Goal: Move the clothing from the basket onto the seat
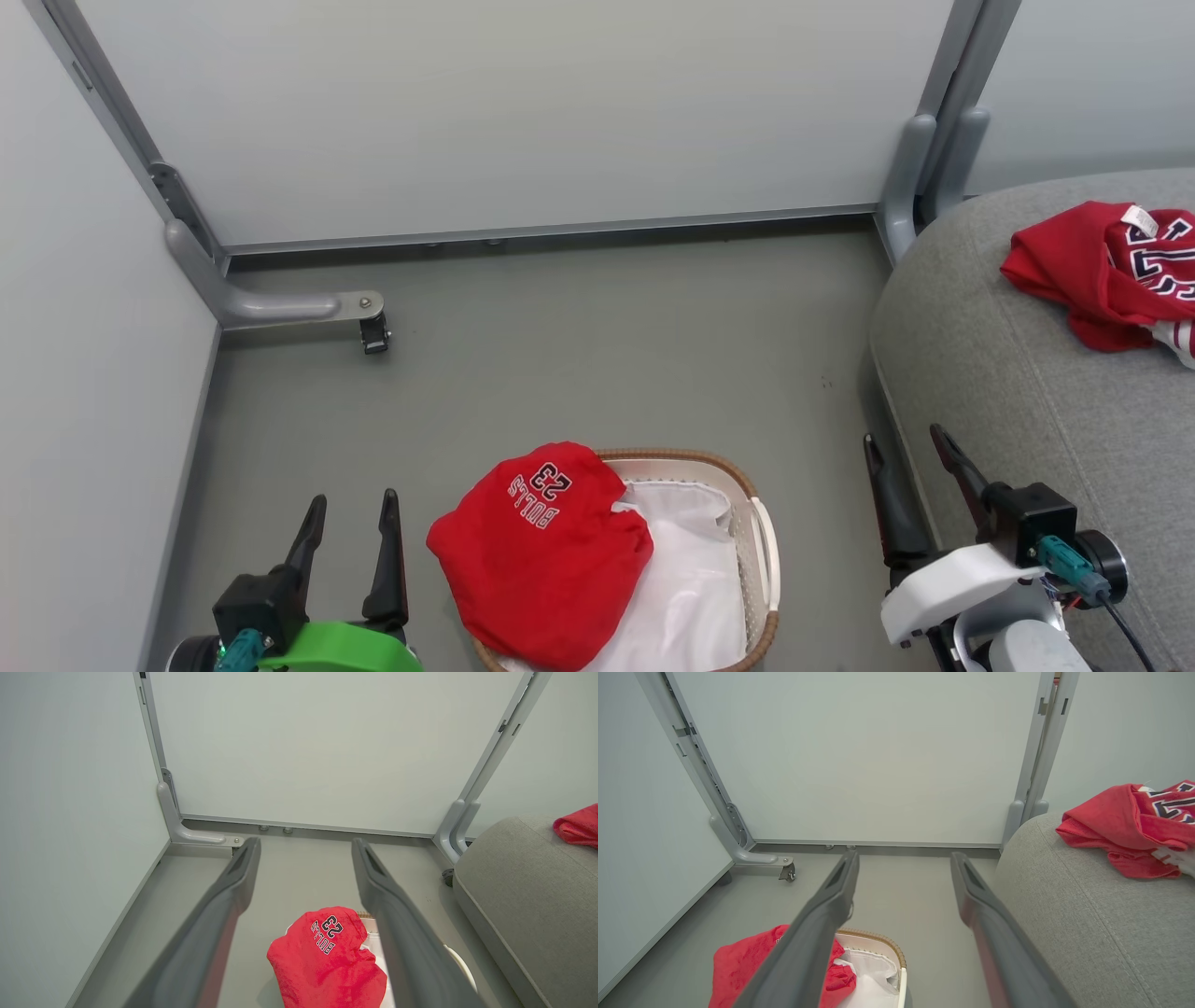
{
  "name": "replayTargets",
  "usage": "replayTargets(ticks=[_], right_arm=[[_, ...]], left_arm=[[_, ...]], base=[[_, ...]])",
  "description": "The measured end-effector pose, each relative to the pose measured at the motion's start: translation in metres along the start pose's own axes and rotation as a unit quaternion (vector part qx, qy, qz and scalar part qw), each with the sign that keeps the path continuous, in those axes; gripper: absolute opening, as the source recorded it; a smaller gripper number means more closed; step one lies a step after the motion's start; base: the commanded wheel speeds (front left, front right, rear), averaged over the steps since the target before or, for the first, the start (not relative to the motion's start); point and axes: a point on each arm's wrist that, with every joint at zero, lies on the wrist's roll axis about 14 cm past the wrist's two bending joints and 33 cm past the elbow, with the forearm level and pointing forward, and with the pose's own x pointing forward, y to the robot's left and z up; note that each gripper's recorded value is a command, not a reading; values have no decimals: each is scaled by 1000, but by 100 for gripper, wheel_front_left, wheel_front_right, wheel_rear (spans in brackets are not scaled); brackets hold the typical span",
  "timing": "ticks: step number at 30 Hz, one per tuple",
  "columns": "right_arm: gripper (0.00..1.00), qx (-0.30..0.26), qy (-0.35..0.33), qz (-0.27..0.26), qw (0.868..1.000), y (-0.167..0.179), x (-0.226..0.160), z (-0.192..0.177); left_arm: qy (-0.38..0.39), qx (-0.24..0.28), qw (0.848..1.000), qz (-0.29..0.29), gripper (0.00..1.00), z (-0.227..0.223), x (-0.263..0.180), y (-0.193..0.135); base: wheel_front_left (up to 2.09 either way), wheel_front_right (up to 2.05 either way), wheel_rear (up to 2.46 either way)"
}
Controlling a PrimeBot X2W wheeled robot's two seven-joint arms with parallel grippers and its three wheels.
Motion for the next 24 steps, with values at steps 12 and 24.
replayTargets(ticks=[12,24], right_arm=[[100,4,5,-3,1000,-2,0,-4],[100,4,2,-15,1000,-12,10,-3]], left_arm=[[6,2,1000,2,100,-3,1,2],[16,8,1000,-17,100,-10,15,-8]], base=[[0,0,0],[0,0,0]])
